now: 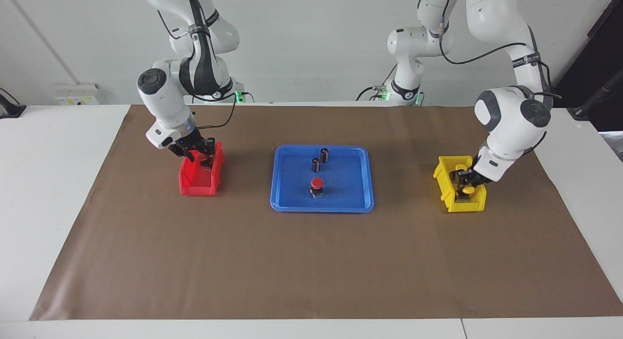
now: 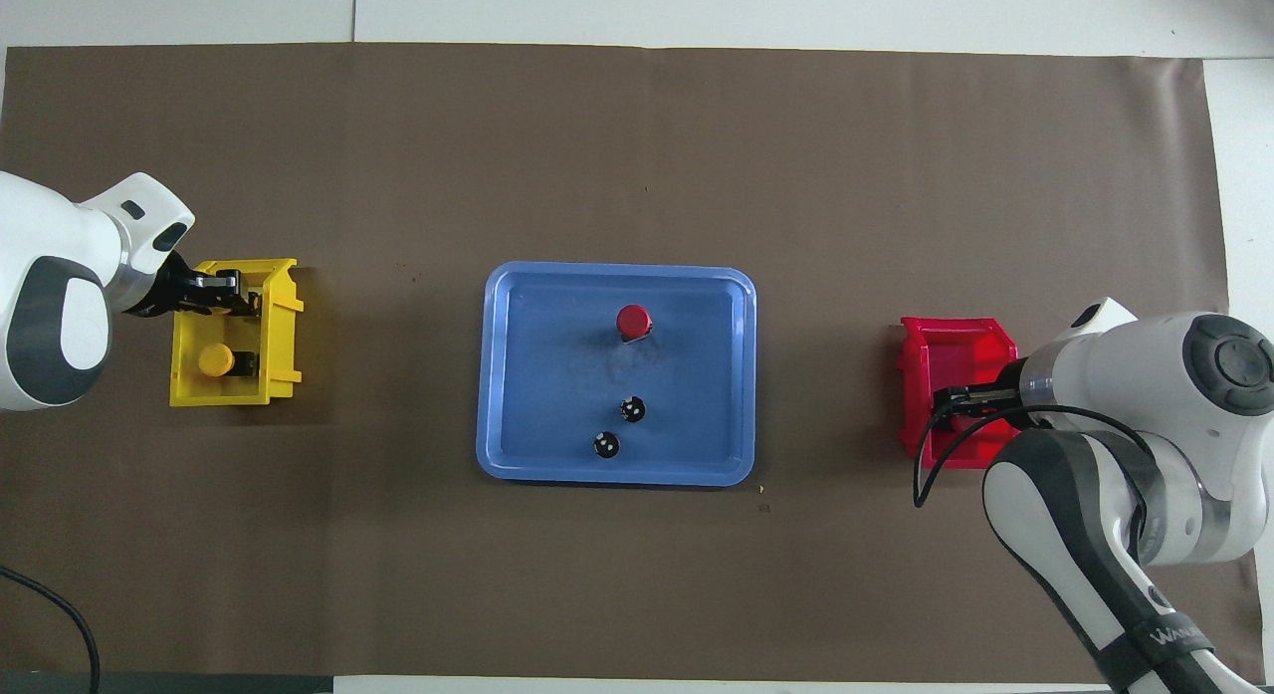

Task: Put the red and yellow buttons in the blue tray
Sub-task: 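Place the yellow button in the tray with the left gripper, then place the red button in the tray while the left gripper grasps yellow, then lift the yellow button with the left gripper while the right gripper withdraws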

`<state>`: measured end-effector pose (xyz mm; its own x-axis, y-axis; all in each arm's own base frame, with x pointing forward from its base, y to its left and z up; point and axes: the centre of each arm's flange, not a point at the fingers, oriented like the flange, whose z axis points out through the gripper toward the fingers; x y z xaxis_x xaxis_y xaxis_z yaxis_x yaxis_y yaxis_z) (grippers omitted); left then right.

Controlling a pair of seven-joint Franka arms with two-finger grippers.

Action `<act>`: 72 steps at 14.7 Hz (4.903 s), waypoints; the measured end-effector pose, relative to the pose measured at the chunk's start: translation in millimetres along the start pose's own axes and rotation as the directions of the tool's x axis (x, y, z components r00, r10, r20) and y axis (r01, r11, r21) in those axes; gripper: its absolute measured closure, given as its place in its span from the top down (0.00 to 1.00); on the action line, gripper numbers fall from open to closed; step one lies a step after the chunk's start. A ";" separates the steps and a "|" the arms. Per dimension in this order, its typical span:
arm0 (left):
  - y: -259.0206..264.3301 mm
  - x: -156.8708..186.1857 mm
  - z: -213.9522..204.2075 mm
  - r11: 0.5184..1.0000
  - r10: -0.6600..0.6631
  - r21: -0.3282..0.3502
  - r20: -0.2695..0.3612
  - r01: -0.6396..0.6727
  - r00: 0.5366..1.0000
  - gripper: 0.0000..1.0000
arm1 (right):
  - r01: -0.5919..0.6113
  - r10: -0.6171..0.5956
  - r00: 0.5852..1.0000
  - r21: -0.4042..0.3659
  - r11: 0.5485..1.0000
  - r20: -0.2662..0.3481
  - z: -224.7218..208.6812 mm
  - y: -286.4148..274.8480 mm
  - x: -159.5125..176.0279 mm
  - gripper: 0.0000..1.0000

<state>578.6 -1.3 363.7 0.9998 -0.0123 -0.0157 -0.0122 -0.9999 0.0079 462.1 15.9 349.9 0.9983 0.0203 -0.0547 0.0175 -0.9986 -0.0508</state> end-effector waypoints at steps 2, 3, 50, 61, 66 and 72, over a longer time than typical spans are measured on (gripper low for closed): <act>-0.1 3.2 -19.6 1.000 0.000 -0.002 0.039 0.000 0.999 0.41 | 0.020 -0.020 1.000 0.000 1.000 0.004 2.0 0.2 -1.4 0.61; 0.7 6.6 -44.4 1.000 0.002 -0.004 0.073 -0.001 0.997 0.41 | 0.027 -0.027 1.000 0.000 1.000 0.007 3.1 0.4 -2.2 0.60; -15.4 -59.2 -39.5 0.998 0.068 -0.011 -0.023 -0.069 0.997 0.68 | -0.104 0.103 0.991 -0.010 0.994 -0.089 2.2 -283.9 89.9 0.46; -14.0 -62.7 -14.5 0.998 0.070 -0.006 -0.044 -0.070 0.997 0.68 | -0.239 0.239 0.971 -0.036 0.970 -0.007 -145.1 -92.2 131.5 1.00; -8.7 -66.4 -6.2 0.997 0.077 -0.006 -0.036 -0.077 0.996 0.67 | -0.219 0.221 0.974 -0.042 0.975 0.056 -210.3 22.2 88.6 1.00; -6.5 -69.8 0.8 0.997 0.080 -0.006 -0.034 -0.080 0.996 0.41 | -0.215 0.219 0.974 -0.059 0.975 0.060 -242.7 60.1 57.2 1.00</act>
<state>508.9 6.1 364.0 0.9956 -0.0919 0.0193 -0.0922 -0.9956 0.0155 533.8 -55.0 585.7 0.9728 -0.1955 -0.1243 -0.1945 -0.9807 0.0209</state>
